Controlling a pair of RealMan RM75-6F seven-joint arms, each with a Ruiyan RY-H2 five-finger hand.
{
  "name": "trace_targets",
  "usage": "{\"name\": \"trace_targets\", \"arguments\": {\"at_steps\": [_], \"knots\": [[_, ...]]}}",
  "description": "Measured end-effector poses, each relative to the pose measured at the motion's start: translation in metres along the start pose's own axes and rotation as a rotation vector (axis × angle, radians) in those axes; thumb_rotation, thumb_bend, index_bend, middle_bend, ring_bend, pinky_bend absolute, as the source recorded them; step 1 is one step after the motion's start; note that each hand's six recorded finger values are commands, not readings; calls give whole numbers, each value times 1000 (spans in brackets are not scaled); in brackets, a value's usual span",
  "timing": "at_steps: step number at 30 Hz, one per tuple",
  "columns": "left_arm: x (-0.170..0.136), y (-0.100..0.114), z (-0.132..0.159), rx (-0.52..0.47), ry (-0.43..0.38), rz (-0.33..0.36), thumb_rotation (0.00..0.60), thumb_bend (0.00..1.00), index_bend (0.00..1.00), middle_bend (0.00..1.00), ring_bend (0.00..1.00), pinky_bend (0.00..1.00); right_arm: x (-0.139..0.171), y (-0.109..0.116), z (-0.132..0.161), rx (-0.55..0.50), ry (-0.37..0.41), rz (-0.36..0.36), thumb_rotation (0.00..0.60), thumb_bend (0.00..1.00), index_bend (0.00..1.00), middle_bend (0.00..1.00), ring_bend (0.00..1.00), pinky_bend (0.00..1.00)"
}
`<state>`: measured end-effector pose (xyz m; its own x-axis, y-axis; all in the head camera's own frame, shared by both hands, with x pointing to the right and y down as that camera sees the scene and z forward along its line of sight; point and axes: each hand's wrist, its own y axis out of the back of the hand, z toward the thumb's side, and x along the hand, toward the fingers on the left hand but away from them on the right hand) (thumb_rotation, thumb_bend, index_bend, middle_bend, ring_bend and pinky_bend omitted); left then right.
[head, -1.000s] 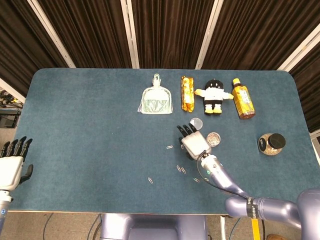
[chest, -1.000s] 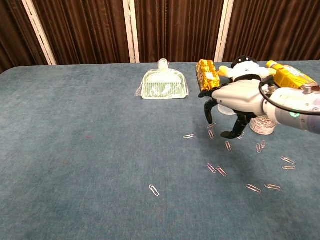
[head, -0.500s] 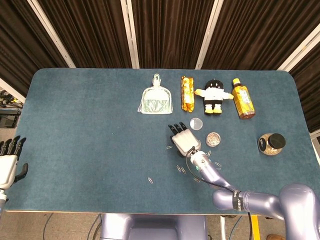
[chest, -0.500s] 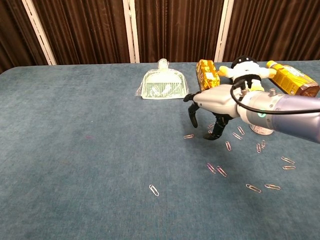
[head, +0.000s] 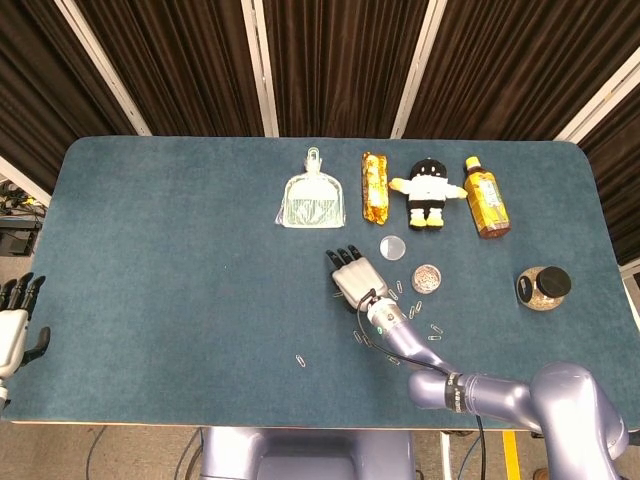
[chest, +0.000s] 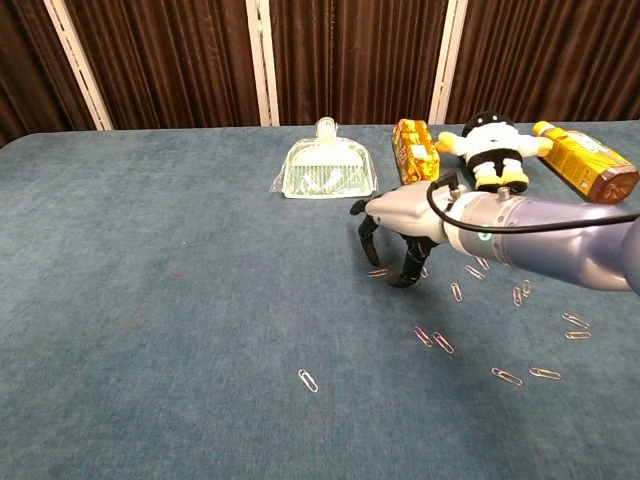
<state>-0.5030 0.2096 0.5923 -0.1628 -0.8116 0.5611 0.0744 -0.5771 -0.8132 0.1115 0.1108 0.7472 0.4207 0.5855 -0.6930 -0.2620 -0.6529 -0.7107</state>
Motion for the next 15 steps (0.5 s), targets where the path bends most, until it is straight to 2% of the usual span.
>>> {"name": "trace_targets", "arguments": {"at_steps": [15], "knots": [[1,-2,-2,1,2,-7,600,483,0,0,0,0,-7,-7,2,0,-2,21,600,296,505,0,0,0]]}}
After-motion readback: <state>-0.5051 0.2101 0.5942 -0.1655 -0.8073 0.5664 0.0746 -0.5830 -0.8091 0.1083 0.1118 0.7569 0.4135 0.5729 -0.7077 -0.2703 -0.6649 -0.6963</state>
